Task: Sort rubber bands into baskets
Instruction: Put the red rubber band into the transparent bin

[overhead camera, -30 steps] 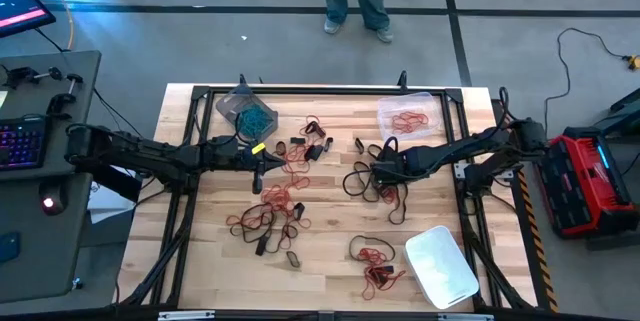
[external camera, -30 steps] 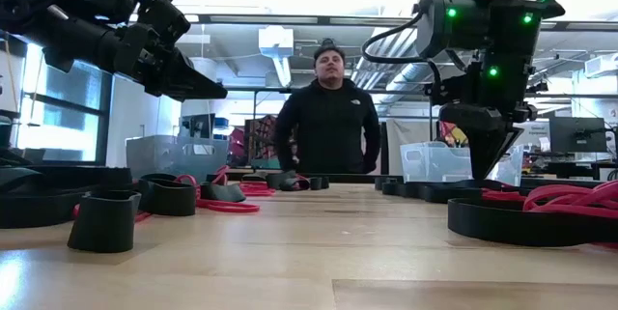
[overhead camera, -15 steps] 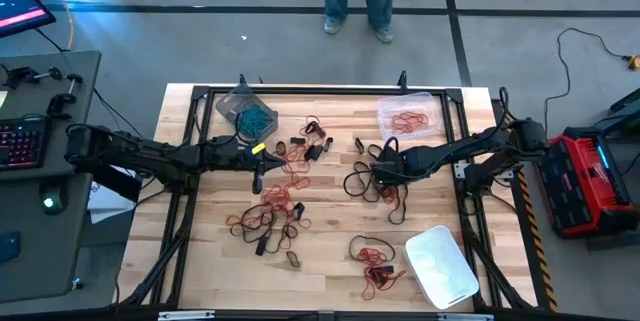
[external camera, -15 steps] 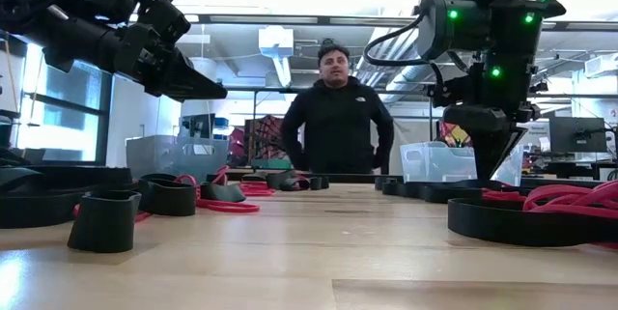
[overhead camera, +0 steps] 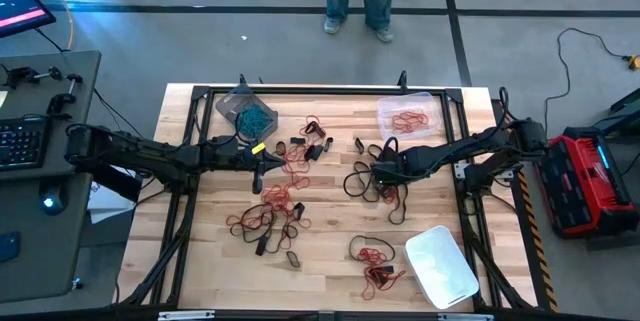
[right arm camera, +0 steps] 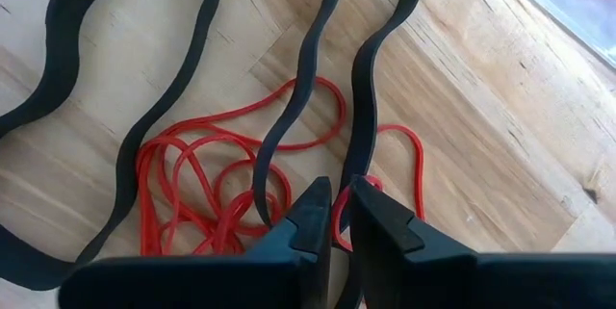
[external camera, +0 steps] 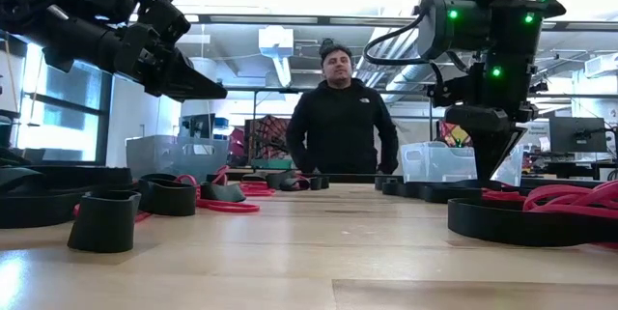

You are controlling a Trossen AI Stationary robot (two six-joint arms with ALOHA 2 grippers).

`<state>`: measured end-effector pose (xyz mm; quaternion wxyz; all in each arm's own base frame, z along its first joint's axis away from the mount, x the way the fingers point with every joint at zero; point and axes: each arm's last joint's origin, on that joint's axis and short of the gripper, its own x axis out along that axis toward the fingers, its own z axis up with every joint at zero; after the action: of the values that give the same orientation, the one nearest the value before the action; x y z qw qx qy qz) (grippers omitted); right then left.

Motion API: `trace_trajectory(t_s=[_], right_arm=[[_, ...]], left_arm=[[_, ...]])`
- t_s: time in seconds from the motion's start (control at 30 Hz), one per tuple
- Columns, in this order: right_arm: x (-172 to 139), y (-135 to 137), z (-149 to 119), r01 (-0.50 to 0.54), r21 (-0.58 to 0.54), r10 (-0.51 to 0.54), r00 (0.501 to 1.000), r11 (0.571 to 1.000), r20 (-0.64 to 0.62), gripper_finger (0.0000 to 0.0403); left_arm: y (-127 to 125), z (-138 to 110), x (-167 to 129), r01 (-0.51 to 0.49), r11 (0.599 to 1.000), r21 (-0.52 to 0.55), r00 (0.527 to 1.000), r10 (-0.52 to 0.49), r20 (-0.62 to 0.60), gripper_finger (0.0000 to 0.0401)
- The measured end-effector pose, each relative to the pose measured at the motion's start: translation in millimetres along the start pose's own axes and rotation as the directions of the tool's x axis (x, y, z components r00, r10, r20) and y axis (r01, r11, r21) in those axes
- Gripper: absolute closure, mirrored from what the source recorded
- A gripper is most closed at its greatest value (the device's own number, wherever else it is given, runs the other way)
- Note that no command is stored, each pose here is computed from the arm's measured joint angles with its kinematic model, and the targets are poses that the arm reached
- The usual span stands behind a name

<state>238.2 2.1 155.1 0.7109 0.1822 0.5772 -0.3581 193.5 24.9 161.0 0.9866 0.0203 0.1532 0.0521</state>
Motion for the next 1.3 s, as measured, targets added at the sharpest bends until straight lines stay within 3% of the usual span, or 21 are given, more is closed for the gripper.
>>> trace_trajectory(t_s=[0.5,0.8,0.93,1.1,1.3], right_arm=[[-3.1,6.7,-6.9,-0.012,-0.04,0.012,1.0,0.999,0.007,0.0371],[-2.7,5.0,-5.6,0.0,-0.033,0.0,1.0,0.999,0.011,0.0276],[-1.5,0.7,-5.1,0.01,-0.025,-0.01,1.0,1.0,-0.027,0.0257],[-0.5,-0.7,-3.4,-0.013,-0.004,0.013,0.998,1.0,-0.054,0.027],[-0.2,-0.9,-2.7,-0.017,-0.006,0.016,0.998,1.0,-0.055,0.0322]], left_arm=[[0.0,0.0,0.0,0.0,1.0,0.0,1.0,0.0,0.0,0.0401],[0.0,0.0,0.0,0.0,1.0,0.0,1.0,0.0,0.0,0.0401],[0.0,0.0,0.0,0.0,1.0,-0.003,1.0,0.0,0.0,0.0401],[0.0,0.0,0.0,0.0,1.0,-0.003,1.0,0.0,0.0,0.0401],[0.0,0.0,0.0,0.0,1.0,-0.003,1.0,0.0,0.0,0.0401]])
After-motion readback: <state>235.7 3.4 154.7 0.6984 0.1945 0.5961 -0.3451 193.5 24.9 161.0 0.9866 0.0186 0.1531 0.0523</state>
